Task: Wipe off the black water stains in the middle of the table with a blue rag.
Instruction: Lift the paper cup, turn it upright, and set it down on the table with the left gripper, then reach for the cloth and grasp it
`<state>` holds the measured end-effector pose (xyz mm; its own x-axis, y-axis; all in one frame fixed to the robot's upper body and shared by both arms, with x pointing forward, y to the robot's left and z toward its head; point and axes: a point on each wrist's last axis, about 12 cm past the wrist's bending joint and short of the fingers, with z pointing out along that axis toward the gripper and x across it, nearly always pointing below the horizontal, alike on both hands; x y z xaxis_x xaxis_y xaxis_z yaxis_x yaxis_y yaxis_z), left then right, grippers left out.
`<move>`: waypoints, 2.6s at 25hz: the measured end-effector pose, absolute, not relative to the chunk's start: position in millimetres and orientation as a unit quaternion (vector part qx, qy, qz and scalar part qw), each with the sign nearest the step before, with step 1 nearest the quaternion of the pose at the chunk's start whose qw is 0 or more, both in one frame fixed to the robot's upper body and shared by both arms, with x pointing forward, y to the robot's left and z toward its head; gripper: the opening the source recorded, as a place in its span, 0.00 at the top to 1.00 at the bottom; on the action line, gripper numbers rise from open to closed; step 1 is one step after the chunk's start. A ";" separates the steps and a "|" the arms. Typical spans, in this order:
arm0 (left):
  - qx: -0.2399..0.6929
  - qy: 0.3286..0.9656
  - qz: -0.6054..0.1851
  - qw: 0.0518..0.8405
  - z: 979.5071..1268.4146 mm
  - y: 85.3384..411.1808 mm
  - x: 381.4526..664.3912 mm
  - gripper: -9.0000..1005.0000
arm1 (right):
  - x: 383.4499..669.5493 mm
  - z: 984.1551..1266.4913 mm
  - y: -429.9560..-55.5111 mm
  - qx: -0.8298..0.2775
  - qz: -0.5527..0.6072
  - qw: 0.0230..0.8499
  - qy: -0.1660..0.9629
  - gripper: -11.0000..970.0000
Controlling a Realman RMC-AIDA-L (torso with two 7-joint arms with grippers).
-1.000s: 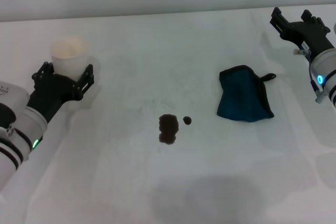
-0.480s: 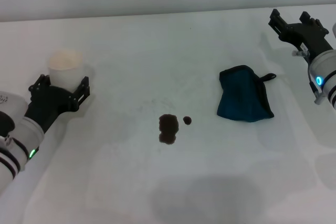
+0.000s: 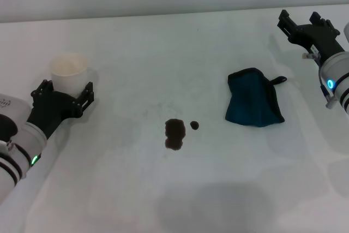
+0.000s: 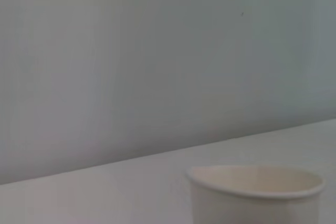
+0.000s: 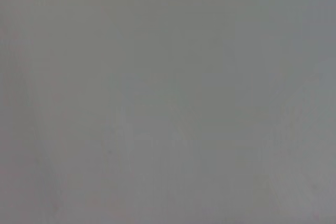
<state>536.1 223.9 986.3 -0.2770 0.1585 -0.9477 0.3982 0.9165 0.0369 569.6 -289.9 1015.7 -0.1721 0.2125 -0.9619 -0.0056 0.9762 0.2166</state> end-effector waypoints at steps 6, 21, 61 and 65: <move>0.176 0.792 -0.105 0.575 986.6 223.1 536.2 0.25 | 568.8 1015.4 -290.5 0.068 0.085 0.640 0.761 0.12; 0.218 0.789 -0.103 0.565 982.6 210.8 529.2 0.25 | 569.7 1016.4 -288.9 0.068 0.087 0.642 0.759 0.12; 0.035 0.764 -0.159 0.625 969.9 233.3 427.7 0.11 | 569.4 1023.2 -294.5 0.071 0.111 0.659 0.740 0.12; -0.041 0.748 -0.153 0.645 971.3 252.1 408.7 0.11 | 568.0 1024.0 -303.4 0.082 0.143 0.652 0.740 0.12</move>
